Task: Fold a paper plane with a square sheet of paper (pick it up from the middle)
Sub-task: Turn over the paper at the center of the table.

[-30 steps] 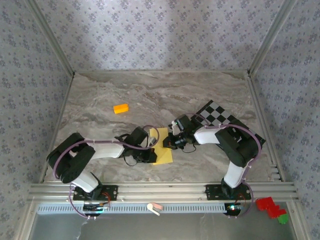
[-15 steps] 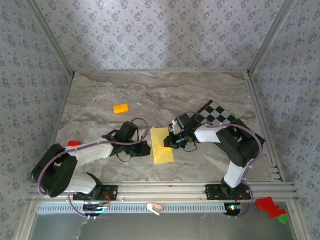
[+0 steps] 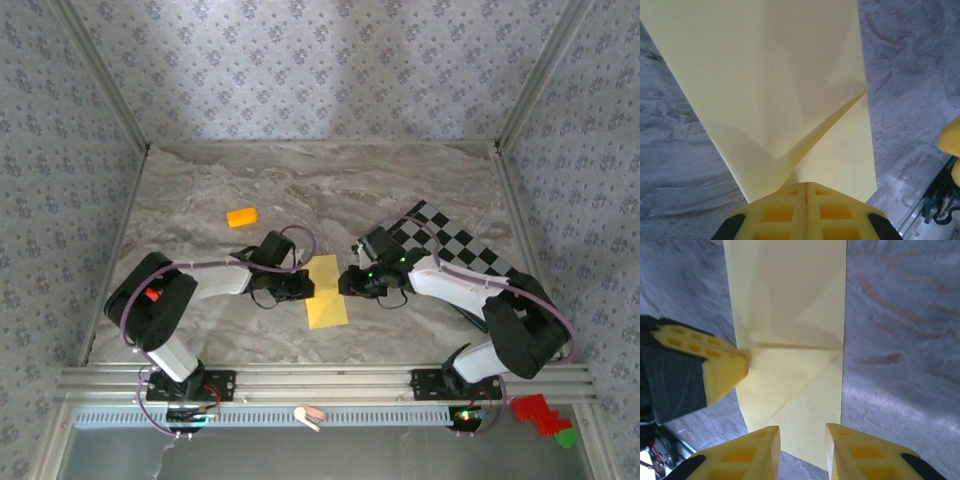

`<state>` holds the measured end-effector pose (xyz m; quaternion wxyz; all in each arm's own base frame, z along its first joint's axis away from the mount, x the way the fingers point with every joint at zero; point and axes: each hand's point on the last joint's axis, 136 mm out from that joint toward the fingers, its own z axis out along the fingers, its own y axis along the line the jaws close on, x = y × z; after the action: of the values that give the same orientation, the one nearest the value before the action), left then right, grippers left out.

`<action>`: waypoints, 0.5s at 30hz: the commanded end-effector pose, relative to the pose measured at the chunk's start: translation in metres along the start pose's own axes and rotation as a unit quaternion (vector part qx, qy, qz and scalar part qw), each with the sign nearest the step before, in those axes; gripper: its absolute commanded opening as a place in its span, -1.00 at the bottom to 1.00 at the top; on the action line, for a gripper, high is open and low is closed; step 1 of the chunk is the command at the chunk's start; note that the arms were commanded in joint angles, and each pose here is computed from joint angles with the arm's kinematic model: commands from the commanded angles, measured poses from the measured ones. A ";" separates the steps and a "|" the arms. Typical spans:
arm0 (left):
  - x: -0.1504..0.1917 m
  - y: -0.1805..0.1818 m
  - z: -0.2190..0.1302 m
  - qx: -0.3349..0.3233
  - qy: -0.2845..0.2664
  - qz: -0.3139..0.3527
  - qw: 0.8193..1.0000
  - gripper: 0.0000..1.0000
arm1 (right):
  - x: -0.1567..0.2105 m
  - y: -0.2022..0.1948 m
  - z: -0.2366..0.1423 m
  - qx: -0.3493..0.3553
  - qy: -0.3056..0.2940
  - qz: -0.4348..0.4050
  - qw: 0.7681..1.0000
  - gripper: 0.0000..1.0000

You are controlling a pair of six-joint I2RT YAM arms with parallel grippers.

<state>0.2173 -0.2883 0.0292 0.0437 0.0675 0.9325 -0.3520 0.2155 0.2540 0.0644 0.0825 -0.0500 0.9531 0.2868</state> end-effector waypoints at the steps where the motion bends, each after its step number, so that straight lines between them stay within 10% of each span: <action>1: 0.000 0.003 0.004 -0.010 0.001 0.018 1.000 -1.00 | 0.020 -0.010 0.003 0.041 0.014 0.016 0.999 -0.35; 15: 0.011 0.019 0.014 -0.021 0.018 0.013 1.000 -1.00 | 0.052 -0.015 0.033 0.087 0.040 0.013 0.995 -0.20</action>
<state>0.2182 -0.2879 0.0188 0.0447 0.0772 0.9341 -0.3456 0.1740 0.2639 0.0300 0.0472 -0.0570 0.9721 0.2227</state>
